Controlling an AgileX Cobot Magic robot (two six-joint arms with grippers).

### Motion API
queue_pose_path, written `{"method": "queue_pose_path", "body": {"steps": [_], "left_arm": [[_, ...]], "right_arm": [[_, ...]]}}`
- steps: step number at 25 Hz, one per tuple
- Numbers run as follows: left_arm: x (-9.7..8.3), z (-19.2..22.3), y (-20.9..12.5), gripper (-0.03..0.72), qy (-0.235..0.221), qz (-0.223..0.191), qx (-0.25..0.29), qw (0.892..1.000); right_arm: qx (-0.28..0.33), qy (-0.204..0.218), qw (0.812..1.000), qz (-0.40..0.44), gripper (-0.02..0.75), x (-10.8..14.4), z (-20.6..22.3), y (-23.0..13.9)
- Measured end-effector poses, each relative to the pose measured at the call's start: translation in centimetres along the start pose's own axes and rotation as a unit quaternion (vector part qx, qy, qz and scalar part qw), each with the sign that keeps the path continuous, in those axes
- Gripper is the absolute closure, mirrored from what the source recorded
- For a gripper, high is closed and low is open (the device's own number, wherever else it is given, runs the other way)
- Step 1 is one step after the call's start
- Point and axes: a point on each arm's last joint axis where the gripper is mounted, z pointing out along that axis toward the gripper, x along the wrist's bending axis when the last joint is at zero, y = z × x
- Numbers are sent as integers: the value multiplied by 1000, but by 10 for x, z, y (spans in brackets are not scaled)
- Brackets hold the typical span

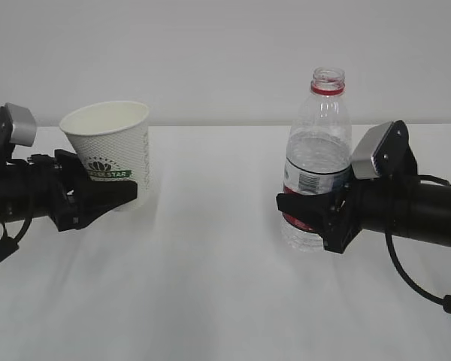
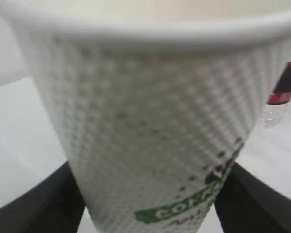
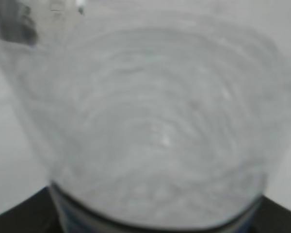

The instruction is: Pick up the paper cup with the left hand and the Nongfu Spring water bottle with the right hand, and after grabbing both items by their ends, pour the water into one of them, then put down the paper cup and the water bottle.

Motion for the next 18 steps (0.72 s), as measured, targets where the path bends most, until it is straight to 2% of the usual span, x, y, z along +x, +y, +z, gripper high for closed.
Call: {"method": "queue_pose_path", "body": {"steps": [6, 11, 18], "left_arm": [[-19, -13, 15, 146, -10, 28, -7, 1000], [-26, -17, 27, 148, -14, 51, -19, 998], [-54, 3, 28, 150, -74, 67, -11, 995]], "right_arm": [[0, 0, 1000, 0, 288, 0, 0, 0], [-4, 1, 1000, 8, 288, 0, 0, 1], [-15, 5, 1000, 13, 288, 1, 0, 3]]}}
